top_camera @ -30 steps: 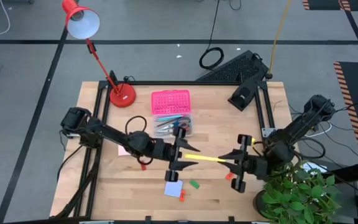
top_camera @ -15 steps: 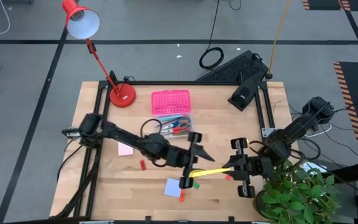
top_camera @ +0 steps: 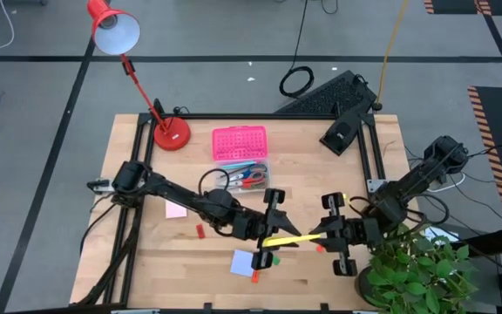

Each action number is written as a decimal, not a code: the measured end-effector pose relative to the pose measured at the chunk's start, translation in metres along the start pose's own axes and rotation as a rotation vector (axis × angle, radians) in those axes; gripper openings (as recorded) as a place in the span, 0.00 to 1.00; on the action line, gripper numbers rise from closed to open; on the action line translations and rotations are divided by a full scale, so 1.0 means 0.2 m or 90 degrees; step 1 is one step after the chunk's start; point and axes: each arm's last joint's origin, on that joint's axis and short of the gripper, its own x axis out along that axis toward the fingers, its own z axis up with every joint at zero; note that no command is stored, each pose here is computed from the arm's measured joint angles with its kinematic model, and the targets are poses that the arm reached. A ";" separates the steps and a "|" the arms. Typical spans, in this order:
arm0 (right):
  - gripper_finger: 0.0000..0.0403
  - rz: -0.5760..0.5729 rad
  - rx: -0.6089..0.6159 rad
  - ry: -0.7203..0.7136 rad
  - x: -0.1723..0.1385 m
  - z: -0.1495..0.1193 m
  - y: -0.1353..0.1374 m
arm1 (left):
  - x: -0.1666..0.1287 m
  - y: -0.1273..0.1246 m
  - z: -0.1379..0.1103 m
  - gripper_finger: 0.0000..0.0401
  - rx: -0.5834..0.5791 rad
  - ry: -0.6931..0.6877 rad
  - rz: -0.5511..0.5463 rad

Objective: Pack school essentials
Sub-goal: Put the yellow pen into the pink supply box

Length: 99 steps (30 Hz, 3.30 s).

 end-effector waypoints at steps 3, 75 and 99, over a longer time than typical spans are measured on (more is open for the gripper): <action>0.07 -0.005 0.000 0.002 0.00 0.00 0.00 | 0.00 0.00 0.00 0.25 0.001 0.002 0.005; 0.60 -0.435 -0.179 0.385 -0.18 0.09 -0.01 | -0.78 0.58 0.10 0.10 -0.033 1.081 0.264; 0.59 -0.419 -0.207 0.394 -0.17 0.04 -0.02 | -1.34 0.46 -0.21 0.10 -0.192 1.092 0.226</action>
